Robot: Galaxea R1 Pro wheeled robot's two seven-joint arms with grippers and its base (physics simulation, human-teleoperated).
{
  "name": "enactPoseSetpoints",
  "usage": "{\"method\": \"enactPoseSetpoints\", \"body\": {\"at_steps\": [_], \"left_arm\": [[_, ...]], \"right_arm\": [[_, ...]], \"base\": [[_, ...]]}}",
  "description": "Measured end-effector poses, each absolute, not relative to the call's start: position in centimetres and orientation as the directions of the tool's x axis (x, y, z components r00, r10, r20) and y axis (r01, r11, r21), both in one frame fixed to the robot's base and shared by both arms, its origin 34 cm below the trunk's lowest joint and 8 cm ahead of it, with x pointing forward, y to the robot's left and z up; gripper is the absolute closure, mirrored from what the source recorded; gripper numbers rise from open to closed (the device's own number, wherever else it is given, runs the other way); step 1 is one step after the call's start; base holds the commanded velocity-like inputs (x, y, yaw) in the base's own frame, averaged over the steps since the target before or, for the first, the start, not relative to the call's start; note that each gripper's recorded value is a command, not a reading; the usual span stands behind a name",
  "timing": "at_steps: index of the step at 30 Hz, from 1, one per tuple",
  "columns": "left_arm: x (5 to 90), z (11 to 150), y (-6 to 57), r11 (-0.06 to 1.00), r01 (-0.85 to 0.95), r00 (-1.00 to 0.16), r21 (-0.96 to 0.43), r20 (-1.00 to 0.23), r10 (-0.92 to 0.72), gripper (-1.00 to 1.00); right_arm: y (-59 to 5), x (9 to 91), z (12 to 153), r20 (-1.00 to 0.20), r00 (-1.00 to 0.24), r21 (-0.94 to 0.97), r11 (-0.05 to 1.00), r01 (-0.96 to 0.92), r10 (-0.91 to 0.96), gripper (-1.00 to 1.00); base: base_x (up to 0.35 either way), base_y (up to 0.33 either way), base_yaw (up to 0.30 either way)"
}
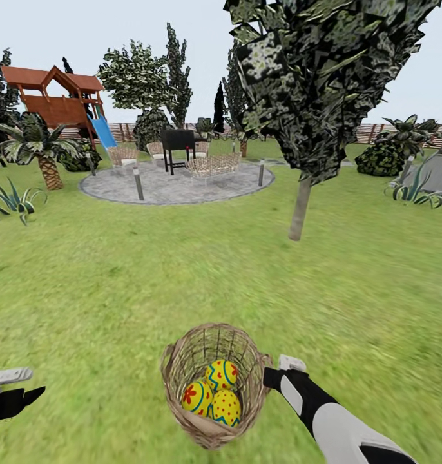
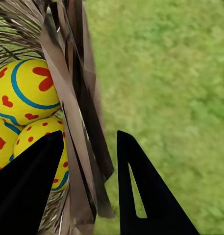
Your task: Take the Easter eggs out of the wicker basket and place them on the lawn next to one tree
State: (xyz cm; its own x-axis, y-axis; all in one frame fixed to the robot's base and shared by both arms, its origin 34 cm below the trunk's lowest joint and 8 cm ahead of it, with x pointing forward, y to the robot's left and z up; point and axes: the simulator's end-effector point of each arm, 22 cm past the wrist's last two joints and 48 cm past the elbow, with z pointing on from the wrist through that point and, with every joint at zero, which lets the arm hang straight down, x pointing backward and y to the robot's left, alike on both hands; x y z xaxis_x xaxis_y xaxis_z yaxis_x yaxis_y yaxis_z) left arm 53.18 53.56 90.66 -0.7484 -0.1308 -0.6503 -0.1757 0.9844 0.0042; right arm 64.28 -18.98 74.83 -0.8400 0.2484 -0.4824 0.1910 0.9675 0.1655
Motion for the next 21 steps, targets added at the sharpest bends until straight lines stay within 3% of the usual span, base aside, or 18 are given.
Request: {"method": "enactPoseSetpoints", "body": {"at_steps": [21], "left_arm": [[53.25,90.65,53.59,0.985,-0.174,-0.746,0.01,-0.654,-0.125,-1.0]], "right_arm": [[-18.9,64.22,74.79,-0.481,-0.84,0.167,0.967,0.192,0.25,1.0]], "base": [[0.344,0.0,0.0]]}}
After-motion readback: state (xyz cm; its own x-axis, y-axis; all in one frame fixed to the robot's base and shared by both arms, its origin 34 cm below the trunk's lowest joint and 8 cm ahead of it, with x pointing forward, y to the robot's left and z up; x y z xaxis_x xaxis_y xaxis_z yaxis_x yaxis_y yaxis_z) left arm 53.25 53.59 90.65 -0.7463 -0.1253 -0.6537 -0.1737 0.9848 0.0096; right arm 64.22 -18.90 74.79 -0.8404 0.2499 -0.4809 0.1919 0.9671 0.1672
